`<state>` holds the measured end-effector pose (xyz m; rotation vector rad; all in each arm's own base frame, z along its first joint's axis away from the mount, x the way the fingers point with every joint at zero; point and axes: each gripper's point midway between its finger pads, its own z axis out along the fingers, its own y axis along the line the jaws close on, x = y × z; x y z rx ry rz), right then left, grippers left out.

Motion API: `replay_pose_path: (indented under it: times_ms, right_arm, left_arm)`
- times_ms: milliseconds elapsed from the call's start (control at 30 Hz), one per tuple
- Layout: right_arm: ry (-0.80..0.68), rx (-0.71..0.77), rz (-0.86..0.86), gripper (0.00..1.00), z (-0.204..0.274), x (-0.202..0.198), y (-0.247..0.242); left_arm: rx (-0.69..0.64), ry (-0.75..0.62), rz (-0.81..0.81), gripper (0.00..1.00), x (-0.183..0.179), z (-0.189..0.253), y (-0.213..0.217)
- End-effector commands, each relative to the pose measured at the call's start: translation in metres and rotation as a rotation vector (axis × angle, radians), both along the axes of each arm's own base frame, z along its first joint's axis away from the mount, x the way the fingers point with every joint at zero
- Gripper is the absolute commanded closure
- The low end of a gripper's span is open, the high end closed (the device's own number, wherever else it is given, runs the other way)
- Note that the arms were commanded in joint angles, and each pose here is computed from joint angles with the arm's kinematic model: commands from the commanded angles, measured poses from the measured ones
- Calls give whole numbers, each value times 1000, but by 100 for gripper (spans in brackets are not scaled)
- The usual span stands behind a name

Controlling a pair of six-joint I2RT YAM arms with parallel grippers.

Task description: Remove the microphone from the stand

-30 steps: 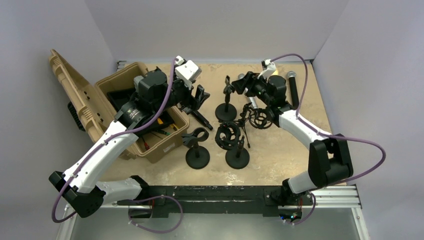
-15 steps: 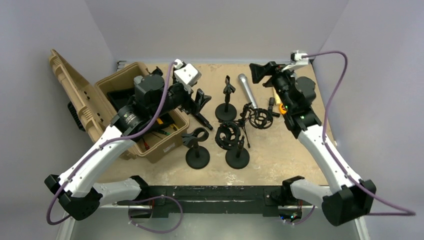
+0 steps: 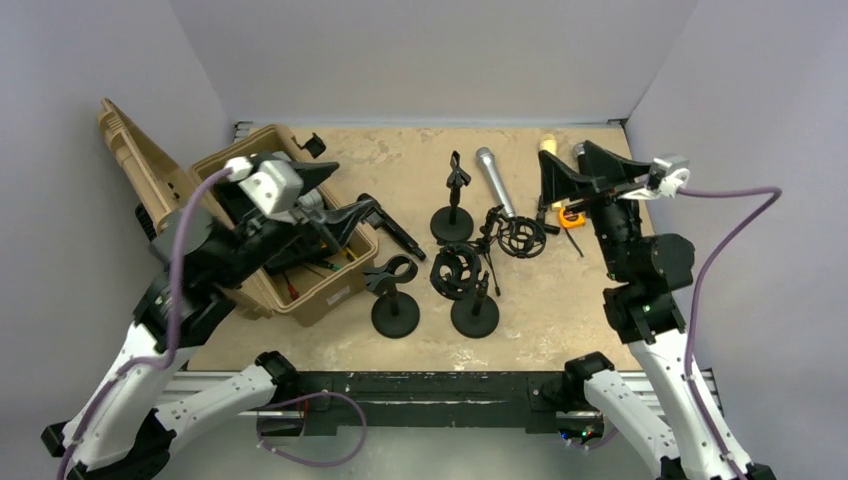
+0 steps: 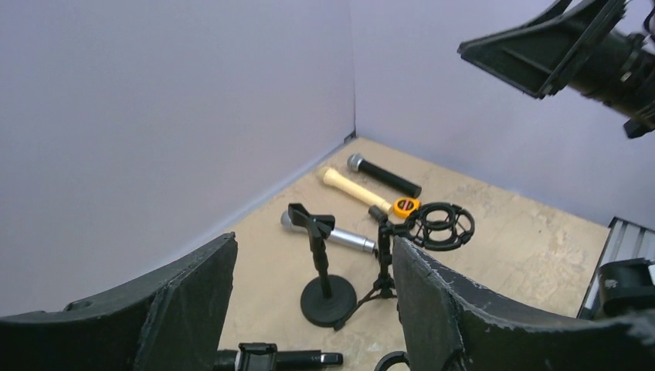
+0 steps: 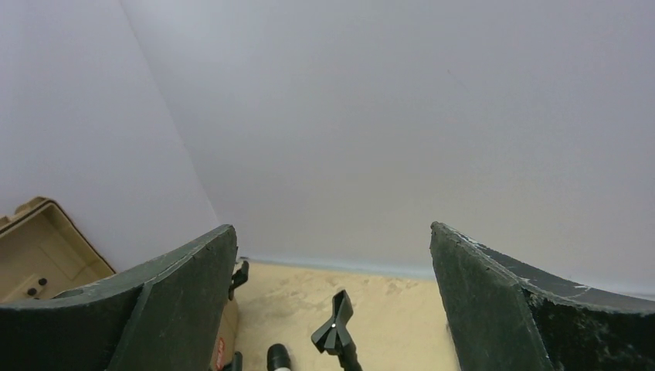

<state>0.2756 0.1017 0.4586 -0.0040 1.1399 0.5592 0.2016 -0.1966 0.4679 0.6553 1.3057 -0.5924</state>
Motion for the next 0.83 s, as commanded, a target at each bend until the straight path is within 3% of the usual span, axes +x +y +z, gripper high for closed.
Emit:
replay_pose_path:
  times_ms: [0,267,633,800]
  right_arm:
    - [-58,16,-64,6,11,-11,-15]
    - [-72,78,-103,1,21,-26,-30]
    - [-178,172,-157,1,50,-69,-56]
    - [-182,171,-164,1,54,-70,-58]
  left_arm:
    - [-109,-84,-52,28,-36,34,18]
    - [-174,-117,-40,27,-73,48,55]
    - [-213,-124,11,26,-86,45,79]
    - [-221,-111,5,25,-88,49,79]
